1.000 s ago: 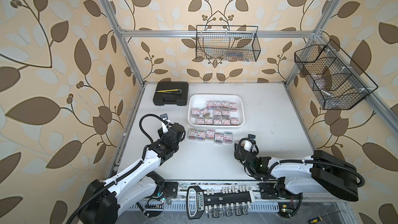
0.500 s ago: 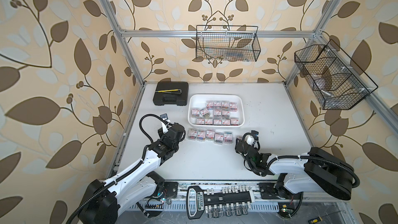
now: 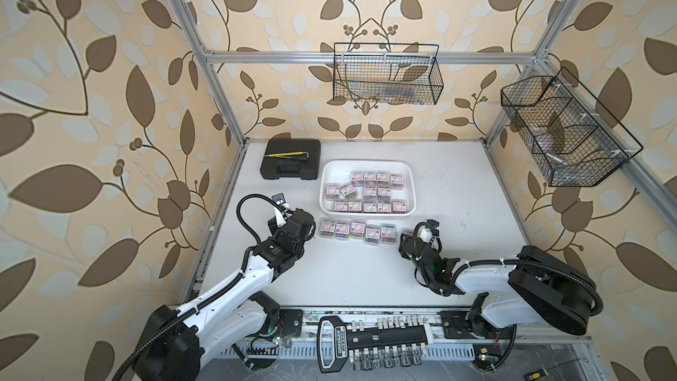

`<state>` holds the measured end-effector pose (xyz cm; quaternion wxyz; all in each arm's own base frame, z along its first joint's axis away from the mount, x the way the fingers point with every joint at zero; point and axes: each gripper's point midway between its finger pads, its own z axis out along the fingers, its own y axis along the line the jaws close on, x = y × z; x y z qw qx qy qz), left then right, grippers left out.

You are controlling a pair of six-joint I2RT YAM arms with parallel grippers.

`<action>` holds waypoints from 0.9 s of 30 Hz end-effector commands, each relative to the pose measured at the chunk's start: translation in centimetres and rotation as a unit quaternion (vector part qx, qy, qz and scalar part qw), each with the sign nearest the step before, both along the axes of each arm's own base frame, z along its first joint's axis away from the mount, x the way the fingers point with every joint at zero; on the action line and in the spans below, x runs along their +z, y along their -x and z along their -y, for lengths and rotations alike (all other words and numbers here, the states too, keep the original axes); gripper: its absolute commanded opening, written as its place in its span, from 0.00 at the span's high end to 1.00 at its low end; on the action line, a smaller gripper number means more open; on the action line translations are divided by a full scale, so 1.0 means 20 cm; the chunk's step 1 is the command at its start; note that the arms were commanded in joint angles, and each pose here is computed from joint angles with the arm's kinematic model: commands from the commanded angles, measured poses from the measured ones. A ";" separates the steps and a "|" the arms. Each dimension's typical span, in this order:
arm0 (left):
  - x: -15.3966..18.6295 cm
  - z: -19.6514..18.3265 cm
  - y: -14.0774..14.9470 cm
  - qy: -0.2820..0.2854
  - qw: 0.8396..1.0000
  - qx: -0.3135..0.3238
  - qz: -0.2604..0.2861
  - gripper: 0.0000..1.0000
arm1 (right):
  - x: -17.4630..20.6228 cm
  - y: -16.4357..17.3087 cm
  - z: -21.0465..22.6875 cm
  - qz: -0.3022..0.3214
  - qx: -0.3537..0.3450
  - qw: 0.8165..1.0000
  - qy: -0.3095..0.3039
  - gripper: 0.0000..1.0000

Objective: Take the paper clips out of the storage box
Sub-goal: Place the boxed paper clips at the center of the board.

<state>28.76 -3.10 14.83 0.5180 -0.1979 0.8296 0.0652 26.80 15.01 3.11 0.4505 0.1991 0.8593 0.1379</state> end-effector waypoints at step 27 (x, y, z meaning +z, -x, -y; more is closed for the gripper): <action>0.04 -0.04 0.04 0.009 0.999 0.017 0.033 0.31 | 0.08 -0.07 -0.15 0.042 0.042 0.996 -0.061 0.41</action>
